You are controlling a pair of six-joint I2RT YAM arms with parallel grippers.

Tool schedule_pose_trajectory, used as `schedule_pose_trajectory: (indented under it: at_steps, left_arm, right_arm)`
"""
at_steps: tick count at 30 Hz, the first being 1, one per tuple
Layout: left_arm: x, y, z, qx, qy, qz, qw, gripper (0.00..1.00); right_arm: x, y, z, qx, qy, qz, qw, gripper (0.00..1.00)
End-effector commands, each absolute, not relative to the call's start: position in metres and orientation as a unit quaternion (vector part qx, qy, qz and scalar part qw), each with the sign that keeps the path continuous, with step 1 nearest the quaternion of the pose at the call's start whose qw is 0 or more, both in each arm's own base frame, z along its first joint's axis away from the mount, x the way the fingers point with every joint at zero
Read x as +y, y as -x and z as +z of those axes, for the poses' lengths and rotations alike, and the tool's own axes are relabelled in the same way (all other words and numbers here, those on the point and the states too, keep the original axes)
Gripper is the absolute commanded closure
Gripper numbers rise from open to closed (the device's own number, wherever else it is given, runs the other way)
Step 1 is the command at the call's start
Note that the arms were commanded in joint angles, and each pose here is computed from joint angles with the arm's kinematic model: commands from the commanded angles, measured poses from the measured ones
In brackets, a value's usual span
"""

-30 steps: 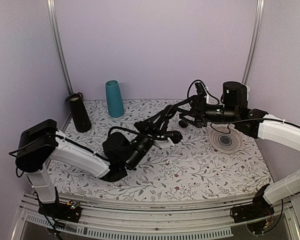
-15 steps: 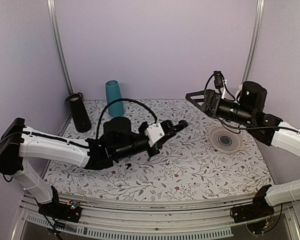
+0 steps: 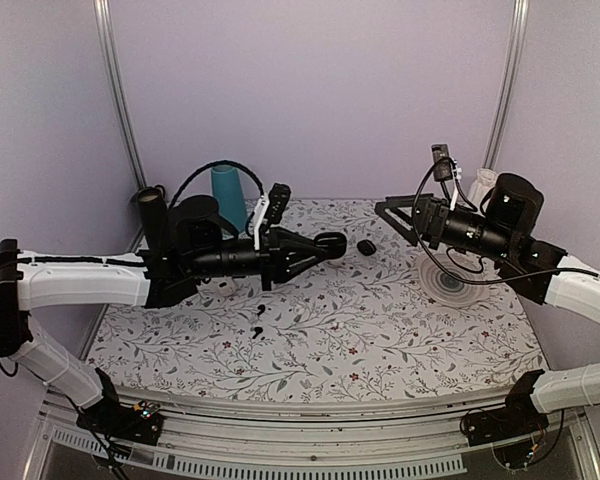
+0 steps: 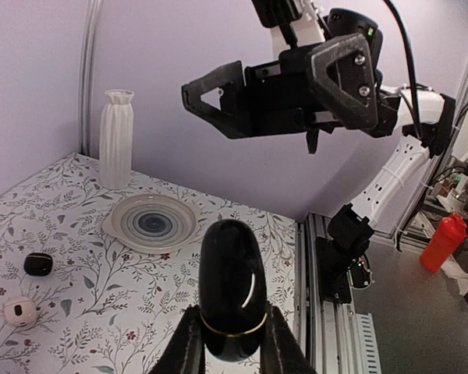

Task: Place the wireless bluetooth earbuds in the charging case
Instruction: Pass from the left arm to the right

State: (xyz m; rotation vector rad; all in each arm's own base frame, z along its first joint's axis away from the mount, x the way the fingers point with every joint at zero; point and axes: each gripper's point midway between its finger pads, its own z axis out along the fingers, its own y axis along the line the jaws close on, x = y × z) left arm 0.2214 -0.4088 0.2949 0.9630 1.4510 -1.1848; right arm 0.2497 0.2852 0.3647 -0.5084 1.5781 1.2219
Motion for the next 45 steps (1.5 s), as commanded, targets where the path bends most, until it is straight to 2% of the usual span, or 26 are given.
schedule_pose_trajectory:
  at_steps: [1, 7, 10, 13, 16, 22, 26, 30, 38, 45]
  left_arm:
    - [-0.403, -0.207, 0.309, 0.596, -0.377, -0.559, 0.435, 0.88]
    - [-0.394, -0.226, 0.304, 0.616, -0.350, -0.515, 0.482, 1.00]
    - [-0.388, -0.245, 0.301, 0.635, -0.334, -0.452, 0.530, 1.00]
    - [-0.385, -0.257, 0.297, 0.644, -0.337, -0.312, 0.612, 1.00]
    - [-0.380, -0.265, 0.296, 0.638, -0.339, -0.159, 0.673, 1.00]
    - [-0.372, -0.271, 0.301, 0.582, -0.342, 0.058, 0.735, 1.00]
    - [-0.364, -0.271, 0.306, 0.545, -0.332, 0.163, 0.752, 1.00]
    - [-0.364, -0.263, 0.306, 0.501, -0.337, 0.222, 0.765, 1.00]
    - [-0.372, -0.247, 0.307, 0.437, -0.342, 0.277, 0.785, 1.00]
    - [-0.379, -0.245, 0.293, 0.408, -0.355, 0.312, 0.781, 1.00]
  right_arm:
    - [0.299, -0.239, 0.358, 0.644, 0.254, 0.535, 0.485, 0.15]
    - [0.307, -0.246, 0.349, 0.679, 0.212, 0.556, 0.430, 0.18]
    - [0.308, -0.249, 0.349, 0.691, 0.180, 0.568, 0.409, 0.19]
    - [0.310, -0.252, 0.351, 0.701, 0.141, 0.584, 0.384, 0.20]
    - [0.319, -0.256, 0.350, 0.715, 0.111, 0.595, 0.349, 0.25]
    - [0.335, -0.268, 0.338, 0.743, 0.092, 0.590, 0.302, 0.32]
    - [0.341, -0.274, 0.324, 0.754, 0.072, 0.589, 0.282, 0.36]
    - [0.349, -0.277, 0.315, 0.758, 0.055, 0.589, 0.276, 0.36]
    - [0.369, -0.276, 0.299, 0.761, 0.028, 0.591, 0.268, 0.38]
    - [0.377, -0.279, 0.292, 0.760, 0.021, 0.593, 0.263, 0.43]
